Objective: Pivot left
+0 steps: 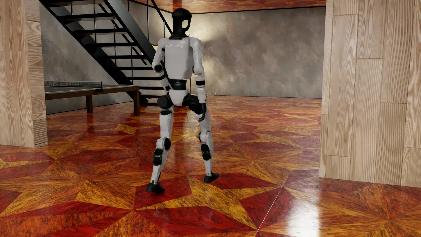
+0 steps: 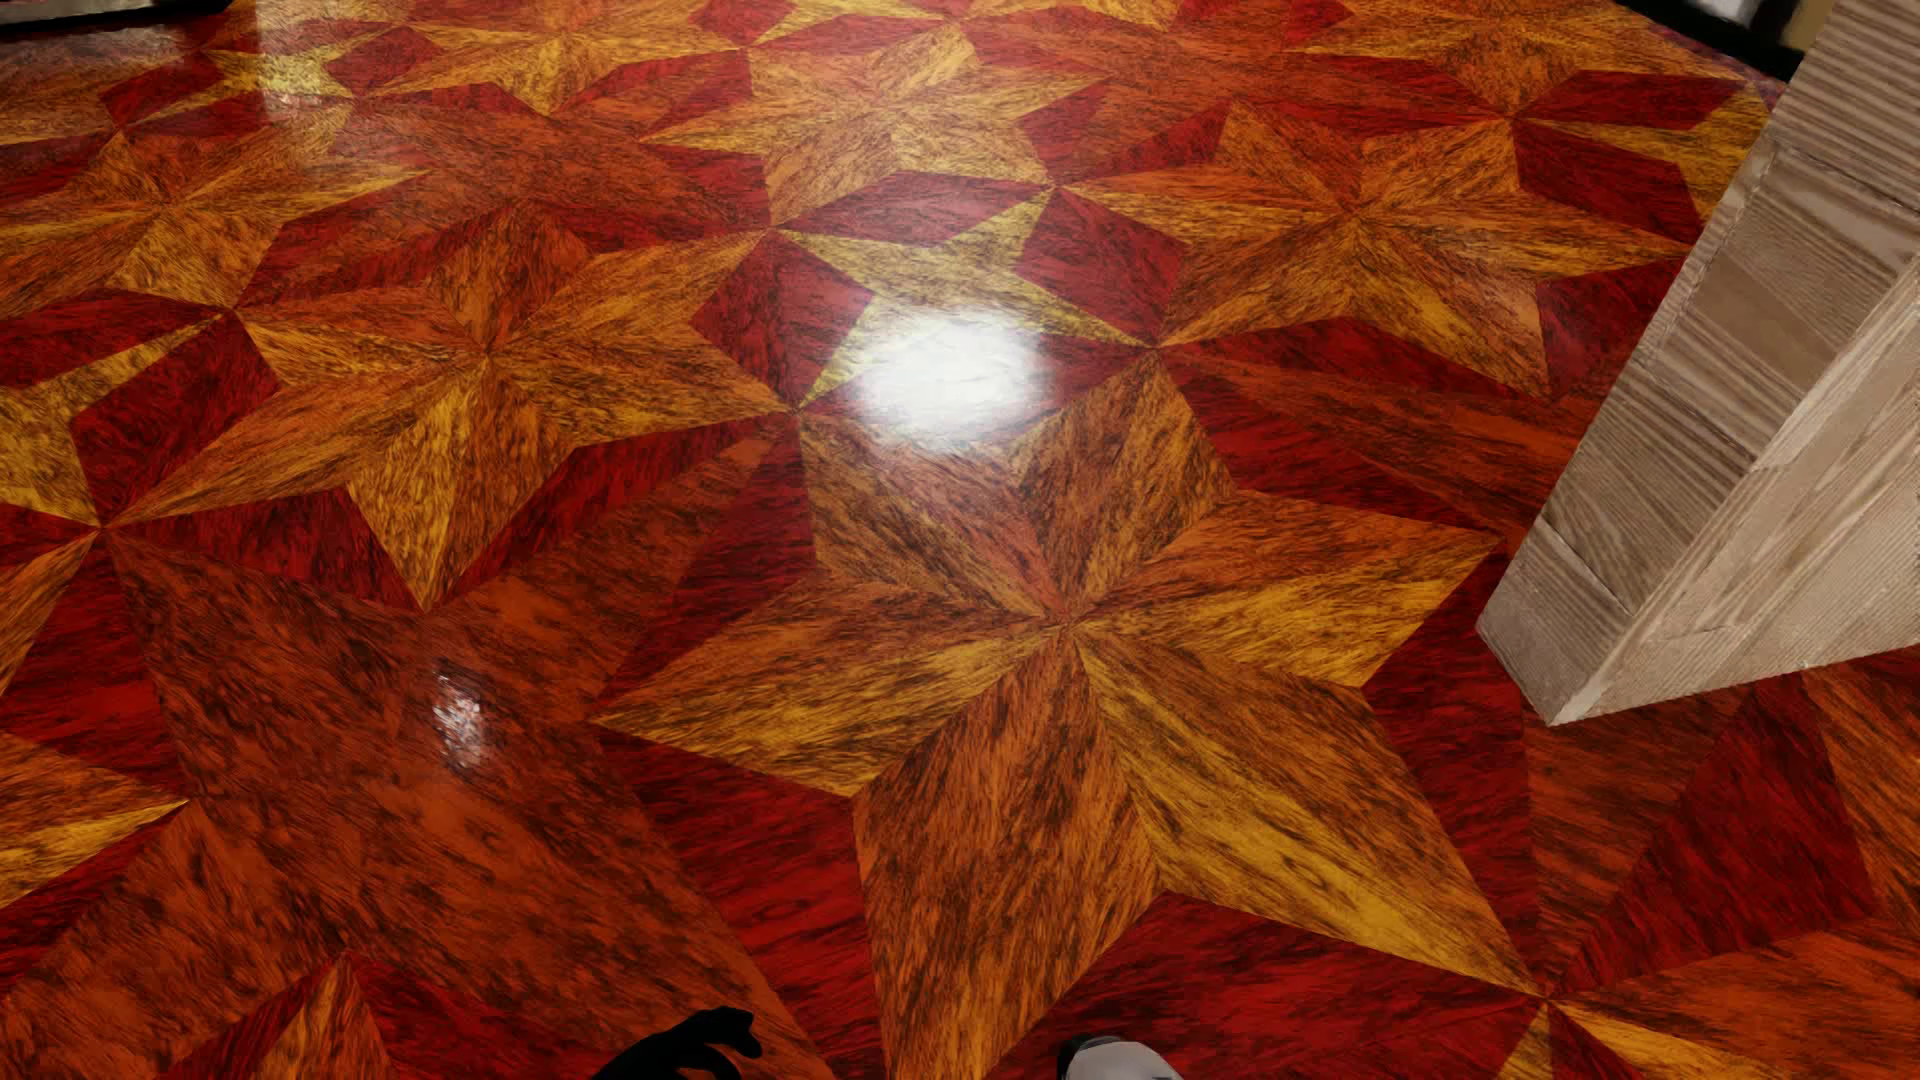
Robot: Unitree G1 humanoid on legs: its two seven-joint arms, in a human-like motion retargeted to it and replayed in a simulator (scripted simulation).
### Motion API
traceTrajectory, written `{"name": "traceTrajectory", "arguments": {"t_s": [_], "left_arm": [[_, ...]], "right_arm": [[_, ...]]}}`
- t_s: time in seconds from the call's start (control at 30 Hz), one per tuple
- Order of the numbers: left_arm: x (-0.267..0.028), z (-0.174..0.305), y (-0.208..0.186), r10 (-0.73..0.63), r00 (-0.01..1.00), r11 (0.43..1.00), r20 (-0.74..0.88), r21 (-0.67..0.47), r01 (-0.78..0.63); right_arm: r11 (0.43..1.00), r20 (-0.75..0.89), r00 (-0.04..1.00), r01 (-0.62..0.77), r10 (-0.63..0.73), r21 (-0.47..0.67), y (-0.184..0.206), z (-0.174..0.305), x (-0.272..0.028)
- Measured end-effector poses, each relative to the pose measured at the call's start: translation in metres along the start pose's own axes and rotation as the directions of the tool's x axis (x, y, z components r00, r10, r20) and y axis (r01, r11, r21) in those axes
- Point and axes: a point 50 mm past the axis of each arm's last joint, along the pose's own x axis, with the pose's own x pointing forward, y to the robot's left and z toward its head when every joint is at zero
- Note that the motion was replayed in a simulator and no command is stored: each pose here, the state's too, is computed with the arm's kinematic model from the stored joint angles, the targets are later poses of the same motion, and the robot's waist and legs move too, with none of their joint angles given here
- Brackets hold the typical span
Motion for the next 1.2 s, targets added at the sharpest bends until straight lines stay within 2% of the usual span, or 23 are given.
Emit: {"name": "traceTrajectory", "arguments": {"t_s": [0.07,0.13,0.17,0.2,0.27,0.3,0.37,0.43,0.53,0.6,0.7,0.73,0.87,0.97,1.0,1.07,1.1,1.2], "left_arm": [[-0.004,-0.006,0.002,0.036,0.999,0.996,-0.011,-0.080,-0.037],[-0.009,-0.027,-0.027,-0.026,0.996,0.992,-0.084,-0.128,0.015],[-0.011,-0.032,-0.039,-0.060,0.993,0.991,-0.105,-0.124,0.047],[-0.012,-0.034,-0.052,-0.114,0.987,0.992,-0.117,-0.075,0.105],[-0.025,-0.046,-0.071,-0.163,0.977,0.984,-0.135,-0.091,0.151],[-0.031,-0.064,-0.087,-0.217,0.952,0.976,-0.217,-0.067,0.207],[-0.045,-0.088,-0.097,-0.226,0.925,0.972,-0.304,-0.129,0.195],[-0.058,-0.101,-0.109,-0.269,0.900,0.963,-0.342,-0.108,0.247],[-0.075,-0.120,-0.120,-0.308,0.861,0.951,-0.404,-0.098,0.294],[-0.084,-0.131,-0.121,-0.309,0.839,0.950,-0.448,-0.104,0.294],[-0.068,-0.117,-0.101,-0.246,0.886,0.969,-0.394,-0.120,0.216],[-0.059,-0.106,-0.094,-0.234,0.908,0.972,-0.347,-0.094,0.215],[-0.032,-0.064,-0.048,-0.090,0.979,0.991,-0.185,-0.110,0.070],[-0.027,-0.050,-0.025,-0.024,0.992,0.994,-0.126,-0.109,0.010],[-0.022,-0.046,-0.025,-0.007,0.992,0.987,-0.126,-0.159,-0.014],[-0.014,-0.028,-0.044,-0.075,0.994,0.991,-0.077,-0.118,0.066],[-0.015,-0.025,-0.051,-0.092,0.994,0.989,-0.060,-0.121,0.085],[-0.029,-0.047,-0.088,-0.204,0.969,0.976,-0.138,-0.103,0.191]], "right_arm": [[1.000,-0.027,1.000,-0.009,0.009,-0.024,0.001,-0.005,0.000],[1.000,-0.046,0.999,0.002,-0.003,-0.008,-0.002,-0.007,0.002],[1.000,-0.018,1.000,0.016,-0.016,0.022,-0.005,0.001,0.003],[1.000,0.026,0.999,0.019,-0.019,0.009,-0.007,0.013,0.004],[1.000,0.136,0.990,0.029,-0.028,-0.001,-0.012,0.044,0.005],[0.999,0.183,0.982,0.047,-0.043,-0.015,-0.020,0.057,0.004],[0.996,0.276,0.958,0.082,-0.083,0.014,-0.033,0.081,0.000],[0.988,0.339,0.928,0.143,-0.153,0.057,-0.056,0.097,-0.007],[0.974,0.290,0.933,0.177,-0.213,0.145,-0.068,0.083,-0.007],[0.976,0.196,0.965,0.139,-0.171,0.167,-0.049,0.057,0.000],[0.987,0.108,0.988,0.097,-0.111,0.131,-0.030,0.033,0.002],[0.991,0.090,0.992,0.083,-0.093,0.106,-0.026,0.026,0.002],[0.987,-0.012,0.996,0.084,-0.083,0.137,-0.017,-0.014,-0.008],[0.991,-0.064,0.997,0.056,-0.049,0.124,-0.005,-0.032,-0.012],[0.992,-0.066,0.997,0.057,-0.050,0.112,-0.007,-0.029,-0.010],[0.992,-0.051,0.994,0.105,-0.101,0.076,-0.032,-0.018,-0.006],[0.985,-0.027,0.990,0.138,-0.136,0.105,-0.043,-0.011,-0.006],[0.983,0.063,0.986,0.150,-0.157,0.111,-0.049,0.011,-0.006]]}}
